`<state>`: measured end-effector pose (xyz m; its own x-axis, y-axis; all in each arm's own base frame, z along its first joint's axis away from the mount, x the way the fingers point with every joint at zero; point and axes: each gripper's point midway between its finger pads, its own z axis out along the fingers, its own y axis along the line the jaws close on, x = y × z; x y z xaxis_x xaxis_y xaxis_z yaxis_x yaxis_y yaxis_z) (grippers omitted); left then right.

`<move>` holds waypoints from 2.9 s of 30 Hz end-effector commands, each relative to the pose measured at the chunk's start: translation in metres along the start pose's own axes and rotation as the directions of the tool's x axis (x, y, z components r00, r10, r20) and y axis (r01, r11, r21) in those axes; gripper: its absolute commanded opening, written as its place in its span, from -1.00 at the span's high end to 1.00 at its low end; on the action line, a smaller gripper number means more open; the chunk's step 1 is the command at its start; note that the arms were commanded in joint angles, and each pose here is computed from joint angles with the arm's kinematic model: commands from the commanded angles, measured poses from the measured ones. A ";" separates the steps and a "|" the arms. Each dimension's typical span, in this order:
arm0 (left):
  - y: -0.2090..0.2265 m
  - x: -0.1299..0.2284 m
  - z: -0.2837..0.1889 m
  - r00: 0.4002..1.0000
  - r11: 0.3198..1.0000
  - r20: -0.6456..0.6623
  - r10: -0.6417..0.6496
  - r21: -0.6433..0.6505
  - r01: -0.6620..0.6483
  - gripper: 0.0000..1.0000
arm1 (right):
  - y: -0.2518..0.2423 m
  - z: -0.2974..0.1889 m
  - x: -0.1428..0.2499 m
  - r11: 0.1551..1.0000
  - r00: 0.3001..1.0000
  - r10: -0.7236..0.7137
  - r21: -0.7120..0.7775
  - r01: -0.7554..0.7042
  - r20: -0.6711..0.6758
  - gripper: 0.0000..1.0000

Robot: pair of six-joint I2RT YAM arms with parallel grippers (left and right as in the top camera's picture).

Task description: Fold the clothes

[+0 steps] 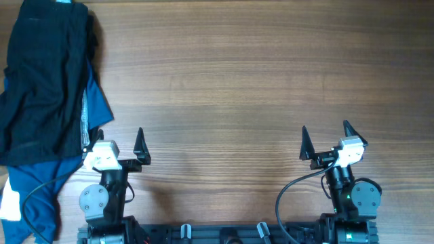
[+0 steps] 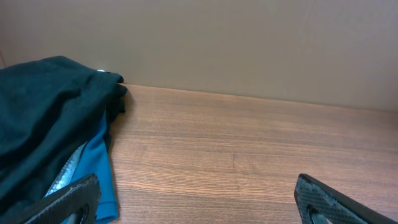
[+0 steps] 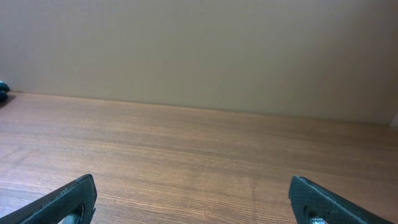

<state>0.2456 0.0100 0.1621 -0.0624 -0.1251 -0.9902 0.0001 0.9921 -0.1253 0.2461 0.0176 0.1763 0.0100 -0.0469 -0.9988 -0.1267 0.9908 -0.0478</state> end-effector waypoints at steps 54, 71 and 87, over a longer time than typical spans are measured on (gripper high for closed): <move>-0.011 -0.025 -0.003 0.999 0.999 0.045 -0.005 0.054 0.002 -1.00 | 0.021 -0.006 -0.048 0.991 0.985 -0.049 -0.117 0.069 0.165 -0.99; -0.001 -0.104 0.108 0.835 0.998 -0.545 -0.070 -0.031 0.063 -1.00 | 0.046 0.110 -0.106 0.891 0.950 0.034 -0.420 -0.170 -0.311 -0.99; 0.085 -0.010 0.255 0.801 0.982 -0.597 0.036 -0.127 -0.140 -0.99 | 0.061 0.181 -0.043 0.734 0.683 0.180 -0.366 -0.572 -0.708 -0.99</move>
<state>0.4918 0.0525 0.1725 -0.6234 -0.0416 -0.7808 0.0060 0.9983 -0.0580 0.4168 0.0973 0.2081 -0.7107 0.0293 -0.7029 -0.4569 0.7406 0.4927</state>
